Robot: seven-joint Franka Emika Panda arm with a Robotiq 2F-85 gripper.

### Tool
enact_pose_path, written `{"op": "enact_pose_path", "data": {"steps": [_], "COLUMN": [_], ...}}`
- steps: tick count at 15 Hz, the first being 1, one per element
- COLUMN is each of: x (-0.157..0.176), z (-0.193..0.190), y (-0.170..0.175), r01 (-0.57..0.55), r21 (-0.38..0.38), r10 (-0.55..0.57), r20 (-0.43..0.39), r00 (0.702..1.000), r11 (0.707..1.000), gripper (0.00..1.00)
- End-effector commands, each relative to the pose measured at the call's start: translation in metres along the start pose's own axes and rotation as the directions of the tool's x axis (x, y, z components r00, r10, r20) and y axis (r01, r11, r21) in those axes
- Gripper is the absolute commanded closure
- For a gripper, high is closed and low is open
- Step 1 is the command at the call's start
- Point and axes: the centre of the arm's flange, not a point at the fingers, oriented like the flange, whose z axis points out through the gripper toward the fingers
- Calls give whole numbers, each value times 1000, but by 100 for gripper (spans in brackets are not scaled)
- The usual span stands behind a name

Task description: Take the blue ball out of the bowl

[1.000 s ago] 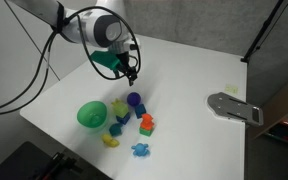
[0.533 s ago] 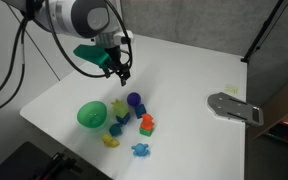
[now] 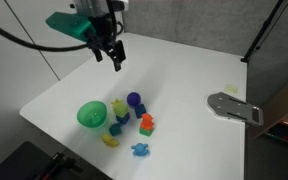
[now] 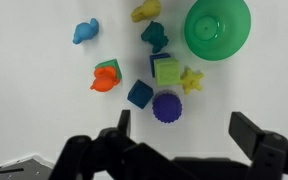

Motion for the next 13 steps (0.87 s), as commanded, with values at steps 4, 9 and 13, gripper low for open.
{"op": "enact_pose_path", "data": {"steps": [4, 9, 13], "x": [-27, -32, -31], "z": [-69, -79, -70], "y": [3, 1, -1], "r01": [18, 16, 11], "r21": [58, 54, 44], "r10": [-17, -14, -9], "r20": [-15, -30, -37], "r00": [1000, 999, 999], "r11": [998, 998, 999], "gripper": [0, 0, 0]}}
